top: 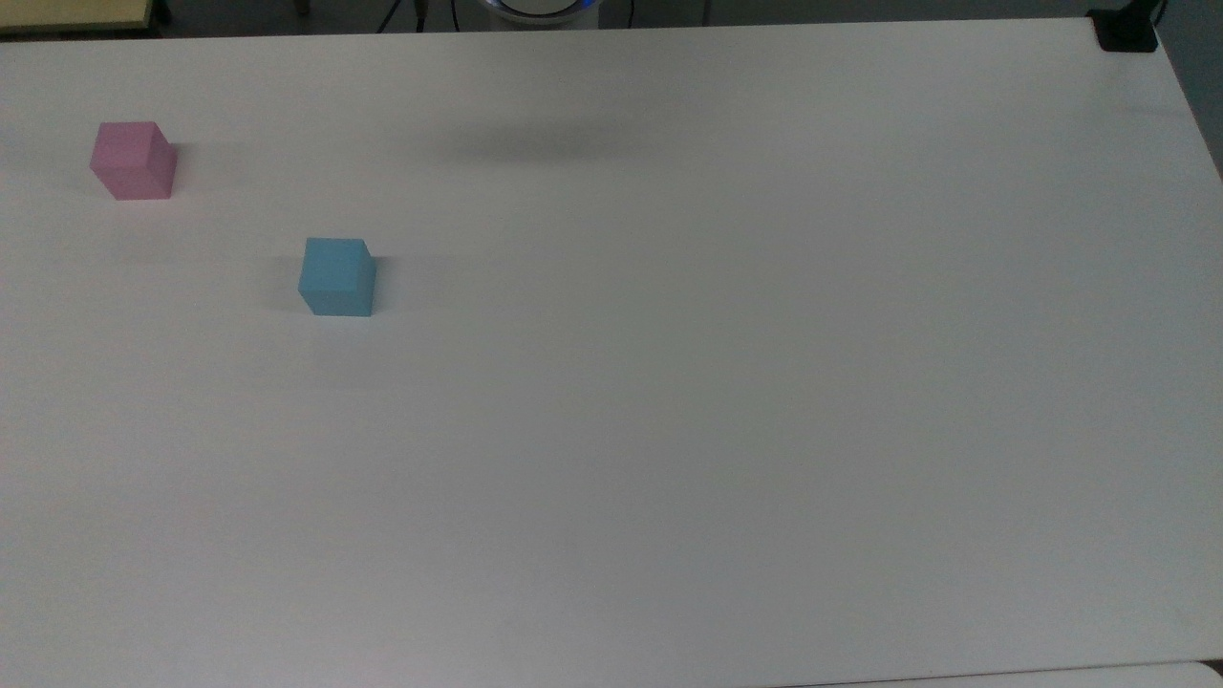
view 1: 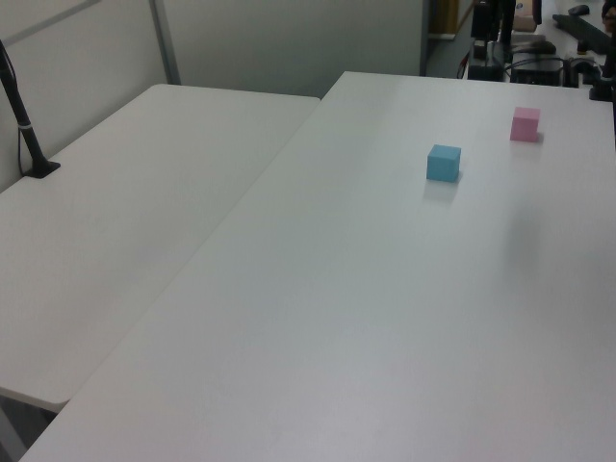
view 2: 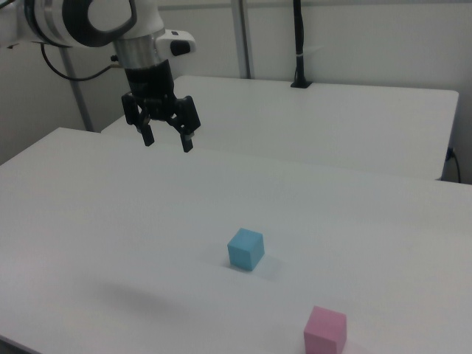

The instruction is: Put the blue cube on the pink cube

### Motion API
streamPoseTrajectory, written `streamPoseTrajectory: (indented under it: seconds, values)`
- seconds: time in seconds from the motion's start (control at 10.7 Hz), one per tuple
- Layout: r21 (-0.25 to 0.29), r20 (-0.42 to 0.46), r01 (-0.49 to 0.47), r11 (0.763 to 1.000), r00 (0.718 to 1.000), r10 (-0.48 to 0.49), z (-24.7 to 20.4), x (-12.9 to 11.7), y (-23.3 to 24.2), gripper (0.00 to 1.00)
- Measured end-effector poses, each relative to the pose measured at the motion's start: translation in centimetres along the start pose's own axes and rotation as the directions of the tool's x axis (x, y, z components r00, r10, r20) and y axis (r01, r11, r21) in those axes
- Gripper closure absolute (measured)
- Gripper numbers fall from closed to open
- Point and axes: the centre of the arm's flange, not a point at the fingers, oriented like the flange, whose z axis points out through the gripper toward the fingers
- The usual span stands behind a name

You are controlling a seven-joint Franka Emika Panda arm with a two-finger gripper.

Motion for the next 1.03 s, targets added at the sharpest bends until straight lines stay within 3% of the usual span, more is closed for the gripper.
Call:
streamPoseTrajectory:
  seconds: [0.19, 0.28, 0.47, 0.75, 1.03]
  values:
    - [0.009, 0.024, 0.21, 0.978, 0.977, -0.21, 1.3, -0.2, 2.0, 0.0]
    - [0.018, 0.043, 0.254, 0.967, 0.966, -0.255, 2.5, 0.0, 3.2, 0.0]
    - [0.004, 0.03, 0.242, 0.97, 0.97, -0.242, 5.7, 1.7, 5.2, 0.0]
    - [-0.007, 0.038, 0.106, 0.994, 0.994, -0.106, 13.3, 4.2, 6.4, 0.0]
    - [-0.011, 0.054, 0.078, 0.997, 0.996, -0.077, 19.0, 5.8, 6.8, 0.0]
